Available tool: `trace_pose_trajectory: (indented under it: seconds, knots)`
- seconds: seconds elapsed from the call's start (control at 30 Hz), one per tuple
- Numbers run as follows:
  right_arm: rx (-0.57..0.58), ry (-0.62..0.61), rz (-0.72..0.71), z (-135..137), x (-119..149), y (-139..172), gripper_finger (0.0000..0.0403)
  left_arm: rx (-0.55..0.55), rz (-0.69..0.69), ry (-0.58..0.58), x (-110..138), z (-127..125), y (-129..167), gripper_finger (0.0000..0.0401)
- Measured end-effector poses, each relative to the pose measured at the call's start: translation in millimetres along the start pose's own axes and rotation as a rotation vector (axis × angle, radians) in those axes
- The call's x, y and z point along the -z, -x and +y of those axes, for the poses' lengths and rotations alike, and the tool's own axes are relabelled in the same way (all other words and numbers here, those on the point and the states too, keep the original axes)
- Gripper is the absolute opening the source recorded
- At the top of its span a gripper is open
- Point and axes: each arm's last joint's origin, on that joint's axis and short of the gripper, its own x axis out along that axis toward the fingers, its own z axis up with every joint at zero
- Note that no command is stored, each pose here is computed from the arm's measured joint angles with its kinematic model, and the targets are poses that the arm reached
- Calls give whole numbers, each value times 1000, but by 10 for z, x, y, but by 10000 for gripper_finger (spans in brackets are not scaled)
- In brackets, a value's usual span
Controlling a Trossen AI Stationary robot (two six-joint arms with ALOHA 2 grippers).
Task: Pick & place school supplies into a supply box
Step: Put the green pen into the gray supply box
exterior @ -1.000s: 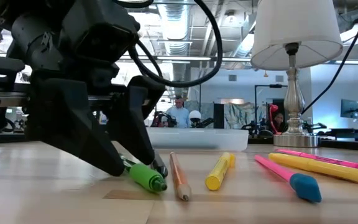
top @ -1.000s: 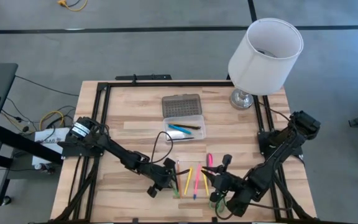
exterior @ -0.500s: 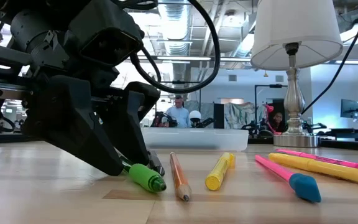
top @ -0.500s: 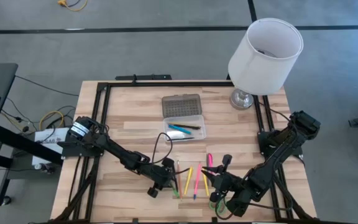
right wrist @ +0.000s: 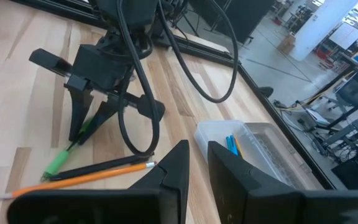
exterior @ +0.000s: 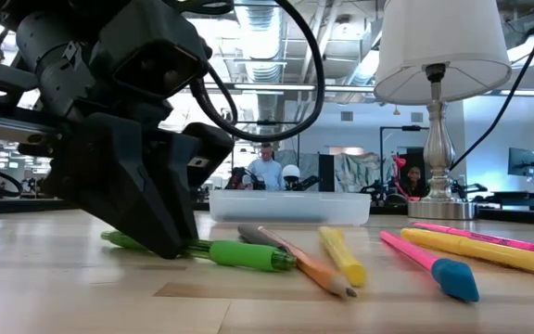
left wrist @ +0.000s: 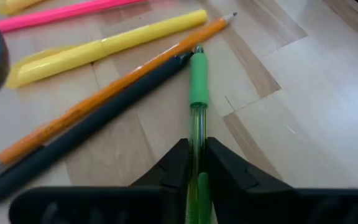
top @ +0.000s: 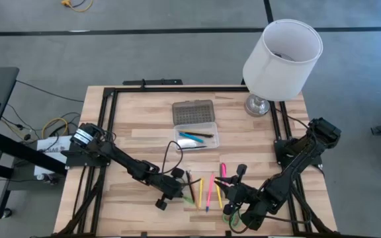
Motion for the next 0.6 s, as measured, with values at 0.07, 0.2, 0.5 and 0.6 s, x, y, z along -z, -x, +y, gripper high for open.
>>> trace_pose_trajectory:
  seconds: [0.07, 0.2, 0.5, 0.6]
  knots:
    - [0, 0, 0, 0, 0, 0, 54, 1, 16, 20, 9, -13, 2, 36]
    - [-2, 0, 1, 1, 0, 0, 54, 10, 39, 61, 24, -57, 7, 39]
    - [-7, 0, 3, 2, 1, 0, 54, 14, 111, 203, 46, -170, 105, 45]
    - [-8, 0, 3, 2, 1, 0, 54, 2, 156, 248, 66, -233, 169, 45]
